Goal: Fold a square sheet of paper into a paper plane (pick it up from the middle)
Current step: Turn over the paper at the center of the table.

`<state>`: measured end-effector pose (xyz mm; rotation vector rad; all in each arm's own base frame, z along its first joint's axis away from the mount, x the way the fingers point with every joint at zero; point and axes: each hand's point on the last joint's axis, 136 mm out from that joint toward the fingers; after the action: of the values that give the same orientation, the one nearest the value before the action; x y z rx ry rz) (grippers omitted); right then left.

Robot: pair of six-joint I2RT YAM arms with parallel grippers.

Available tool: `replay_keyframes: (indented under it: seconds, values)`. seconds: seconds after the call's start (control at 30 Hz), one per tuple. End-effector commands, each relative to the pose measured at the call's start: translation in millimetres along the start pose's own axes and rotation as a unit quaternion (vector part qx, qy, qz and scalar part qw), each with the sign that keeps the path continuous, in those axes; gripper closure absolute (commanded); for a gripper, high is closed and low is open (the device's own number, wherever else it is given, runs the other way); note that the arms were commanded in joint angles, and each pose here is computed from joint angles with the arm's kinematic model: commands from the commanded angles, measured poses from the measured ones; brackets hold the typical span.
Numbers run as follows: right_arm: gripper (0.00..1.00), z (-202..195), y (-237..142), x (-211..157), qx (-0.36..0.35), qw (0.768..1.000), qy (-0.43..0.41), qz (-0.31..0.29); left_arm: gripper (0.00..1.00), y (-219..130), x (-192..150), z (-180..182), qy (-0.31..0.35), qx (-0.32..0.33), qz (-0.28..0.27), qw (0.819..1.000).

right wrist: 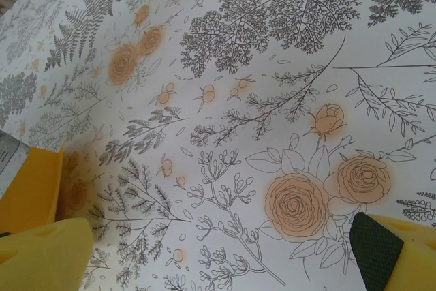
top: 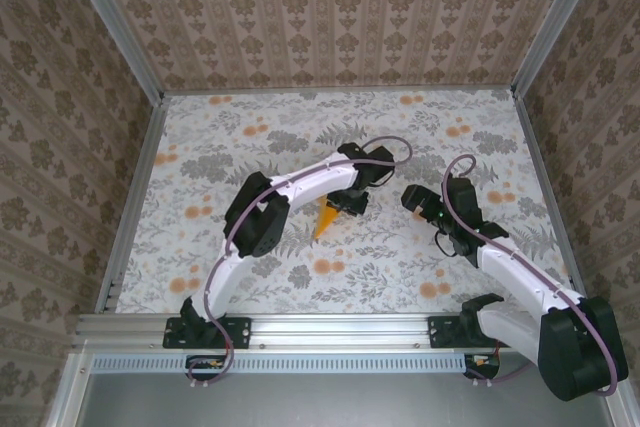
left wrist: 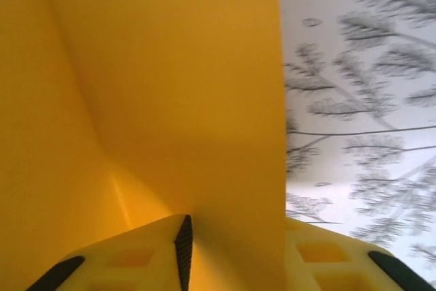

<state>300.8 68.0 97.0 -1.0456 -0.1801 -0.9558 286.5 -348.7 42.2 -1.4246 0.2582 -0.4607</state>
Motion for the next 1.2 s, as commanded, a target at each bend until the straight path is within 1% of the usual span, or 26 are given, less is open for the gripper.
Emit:
replay_keyframes:
  seconds: [0.0,0.07,0.2,0.33,0.4,0.47,0.53,0.57,0.67,0.7,0.83,0.93,1.03,1.17]
  values:
    - [0.01,-9.5,1.2,-1.6,-0.016,1.0,0.008,-0.003,0.59,-52.2,22.9,-24.1,-0.025,-0.13,-0.051,0.99]
    - [0.01,-8.7,3.2,-2.7,-0.012,1.0,0.008,-0.002,0.55,-68.3,31.3,-22.9,-0.038,-0.166,-0.072,0.983]
    - [0.01,-1.7,8.4,-6.3,0.005,1.0,0.005,0.012,0.46,-99.7,42.0,-17.4,-0.065,-0.246,-0.108,0.961]
    - [0.05,24.5,10.2,-12.5,0.066,0.997,-0.009,0.042,0.36,-123.1,46.1,7.4,-0.093,-0.283,-0.153,0.942]
    - [0.07,41.5,8.6,-16.5,0.102,0.993,-0.023,0.056,0.31,-127.1,43.2,28.4,-0.109,-0.275,-0.175,0.939]
    - [0.08,55.4,6.0,-19.9,0.12,0.99,-0.036,0.062,0.24,-126.9,37.4,53.2,-0.126,-0.253,-0.195,0.939]
    - [0.12,73.6,2.5,-27.8,0.137,0.986,-0.058,0.077,0.15,-125.1,26.6,78.7,-0.145,-0.231,-0.214,0.938]
    - [0.12,81.3,1.8,-31.6,0.14,0.984,-0.067,0.085,0.11,-122.6,20.7,88.3,-0.154,-0.224,-0.218,0.937]
    - [0.21,116.6,2.2,-54.6,0.161,0.973,-0.104,0.132,0.02,-107.7,-1.7,117.0,-0.186,-0.201,-0.221,0.936]
    - [0.22,129.0,3.7,-63.9,0.166,0.968,-0.113,0.148,0.0,-105.6,-9.1,125.7,-0.198,-0.196,-0.225,0.934]
    - [0.34,170.1,24.4,-111.2,0.173,0.95,-0.135,0.221,0.0,-94.5,-34.5,150.3,-0.238,-0.185,-0.227,0.926]
    - [0.38,190.0,44.0,-141.8,0.159,0.94,-0.15,0.263,0.0,-86.8,-52.4,165.0,-0.261,-0.178,-0.224,0.922]
    - [0.41,203.8,58.1,-163.6,0.148,0.929,-0.17,0.293,0.0,-80.5,-66.4,175.2,-0.282,-0.179,-0.229,0.914]
    - [0.44,198.1,73.4,-181.5,0.103,0.921,-0.2,0.318,0.0,-76.7,-78.8,178.5,-0.292,-0.19,-0.233,0.908]
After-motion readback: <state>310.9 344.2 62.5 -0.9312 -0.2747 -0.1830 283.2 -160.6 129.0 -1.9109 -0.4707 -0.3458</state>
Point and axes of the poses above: each hand's point on the last joint's axis, 136 mm out from that joint toward the fingers, its own y axis out along the fingers, its own z axis along the line the jaws close on, x = y × z, and after that the axes turned 4 degrees about y, right-handed
